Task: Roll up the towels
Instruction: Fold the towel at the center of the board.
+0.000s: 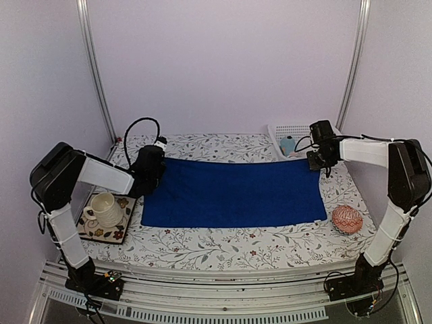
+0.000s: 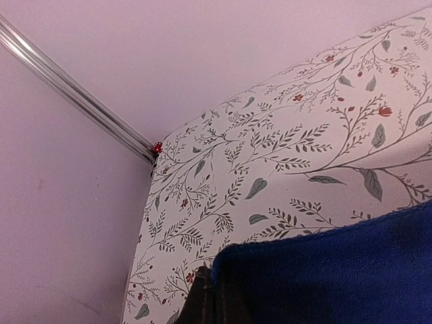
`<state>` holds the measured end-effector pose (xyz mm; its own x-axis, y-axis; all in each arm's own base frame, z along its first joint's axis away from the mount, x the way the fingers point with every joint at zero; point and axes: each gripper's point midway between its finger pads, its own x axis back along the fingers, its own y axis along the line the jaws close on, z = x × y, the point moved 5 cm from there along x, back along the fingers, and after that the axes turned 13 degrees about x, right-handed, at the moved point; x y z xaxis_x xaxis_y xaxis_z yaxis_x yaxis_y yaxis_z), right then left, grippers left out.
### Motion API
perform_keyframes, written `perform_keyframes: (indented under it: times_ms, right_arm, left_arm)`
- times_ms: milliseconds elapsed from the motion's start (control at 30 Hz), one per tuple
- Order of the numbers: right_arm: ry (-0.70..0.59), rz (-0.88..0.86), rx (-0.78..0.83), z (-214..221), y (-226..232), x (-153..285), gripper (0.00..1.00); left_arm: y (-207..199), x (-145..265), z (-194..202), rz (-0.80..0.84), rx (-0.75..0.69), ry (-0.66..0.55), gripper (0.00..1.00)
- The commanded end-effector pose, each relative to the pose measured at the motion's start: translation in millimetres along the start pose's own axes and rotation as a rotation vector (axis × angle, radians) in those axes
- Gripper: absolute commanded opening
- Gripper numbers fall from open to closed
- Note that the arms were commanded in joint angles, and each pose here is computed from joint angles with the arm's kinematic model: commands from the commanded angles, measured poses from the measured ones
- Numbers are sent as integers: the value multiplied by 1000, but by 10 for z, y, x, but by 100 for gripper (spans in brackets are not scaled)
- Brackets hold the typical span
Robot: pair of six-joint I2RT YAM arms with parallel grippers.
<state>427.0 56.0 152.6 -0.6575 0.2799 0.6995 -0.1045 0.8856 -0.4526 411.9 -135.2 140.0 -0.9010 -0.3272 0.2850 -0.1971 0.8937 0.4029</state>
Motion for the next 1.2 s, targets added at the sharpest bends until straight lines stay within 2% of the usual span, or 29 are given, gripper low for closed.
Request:
perform_keyframes:
  times_ms: [0,367,633,700,867,1167]
  right_arm:
    - [0,-61,26,111,38,219,3]
    - [57,-113,-15,553,101,500,3]
    - [105,-113,-27,757,108,550,3]
    - [104,-95,-32,772,73,582,3]
    - [120,-45,-31,788,-21,642,3]
    - [97,-1,-37,686,-165,781,3]
  left_arm:
    - [138,56,-26,2,41,-25,0]
    - [361,539,57,168,67,-12,0]
    - [229,816,152,233,78,-8,0]
    - [160,874,197,252,64,-5,3]
    - [141,988,299,227,52,3,4]
    - [289,1082,268,136,75,-59,0]
